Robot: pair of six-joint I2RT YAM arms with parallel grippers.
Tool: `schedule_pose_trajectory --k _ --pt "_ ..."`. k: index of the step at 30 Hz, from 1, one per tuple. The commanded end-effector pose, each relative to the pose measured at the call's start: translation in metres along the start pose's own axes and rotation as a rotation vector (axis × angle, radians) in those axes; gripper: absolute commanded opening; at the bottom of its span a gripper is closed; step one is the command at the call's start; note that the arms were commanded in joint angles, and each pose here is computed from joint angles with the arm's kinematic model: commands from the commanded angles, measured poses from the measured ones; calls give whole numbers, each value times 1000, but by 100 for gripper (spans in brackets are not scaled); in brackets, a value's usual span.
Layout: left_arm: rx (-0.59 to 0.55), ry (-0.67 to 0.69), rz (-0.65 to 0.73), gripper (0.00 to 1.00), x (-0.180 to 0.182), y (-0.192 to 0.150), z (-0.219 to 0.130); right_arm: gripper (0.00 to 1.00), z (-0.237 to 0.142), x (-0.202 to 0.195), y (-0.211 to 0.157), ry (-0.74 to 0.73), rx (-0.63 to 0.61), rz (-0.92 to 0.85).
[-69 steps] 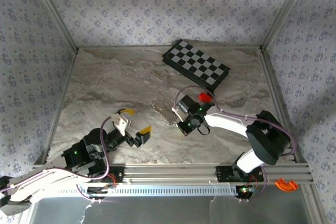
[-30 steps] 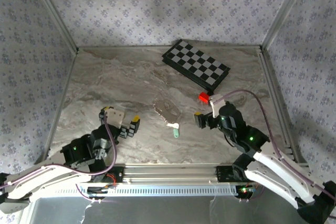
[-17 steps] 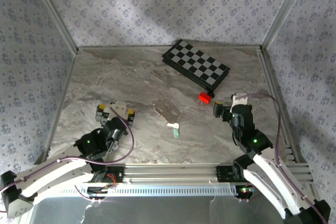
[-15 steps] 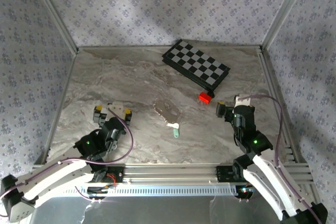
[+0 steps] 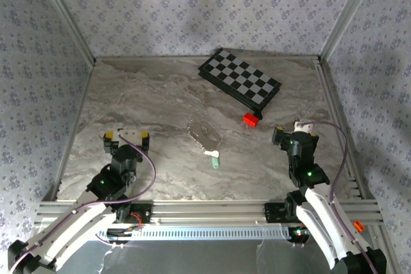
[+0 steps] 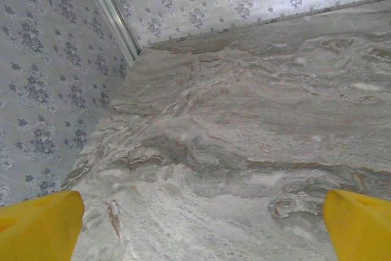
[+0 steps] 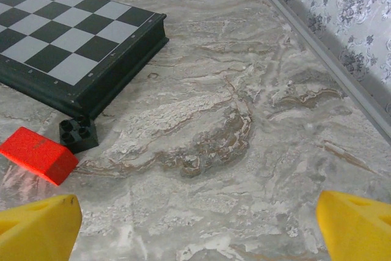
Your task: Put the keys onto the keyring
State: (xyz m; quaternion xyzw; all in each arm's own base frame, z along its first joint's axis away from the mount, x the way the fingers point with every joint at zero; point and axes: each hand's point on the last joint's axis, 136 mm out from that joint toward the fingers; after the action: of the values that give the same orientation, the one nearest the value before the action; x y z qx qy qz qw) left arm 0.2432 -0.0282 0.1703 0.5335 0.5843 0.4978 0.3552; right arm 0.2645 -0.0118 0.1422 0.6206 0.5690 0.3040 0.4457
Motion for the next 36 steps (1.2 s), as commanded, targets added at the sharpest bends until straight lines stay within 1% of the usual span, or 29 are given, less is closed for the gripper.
schedule_pose_trajectory --k 1,3,7,11,16,20,31,36 --pt "-33 -9 0 99 -1 2 4 100 2 -3 4 -13 -29 -20" --pt "-28 -3 8 100 0 -5 7 100 5 -6 -2 -34 -13 -28" --pt "-14 2 -14 100 4 -16 11 100 9 -13 -10 -85 -32 -16" --pt "-22 22 -37 100 12 -16 13 100 16 -11 -19 -87 -32 -21" --pt "-29 69 -83 99 24 -23 20 100 24 -8 -17 -88 -28 -37" --pt "-43 106 -117 99 33 -22 25 100 28 -8 -15 -101 -35 -35" --pt "-40 152 -161 99 40 -21 47 100 51 -13 -6 -168 -45 -29" --pt "-33 165 -184 99 44 -20 58 100 57 -14 0 -170 -68 -14"
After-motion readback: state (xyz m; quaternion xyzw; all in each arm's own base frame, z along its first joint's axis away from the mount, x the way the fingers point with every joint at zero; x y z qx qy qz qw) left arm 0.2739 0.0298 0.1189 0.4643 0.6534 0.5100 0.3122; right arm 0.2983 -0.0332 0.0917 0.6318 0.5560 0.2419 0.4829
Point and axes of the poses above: each hand's point on the last joint's axis, 136 mm out from that joint toward the fingers, its own z axis out along the fingers, its own x axis along the line the jaws close on, y = z × x, and after that the axes turned 8 degrees about -z, right-handed
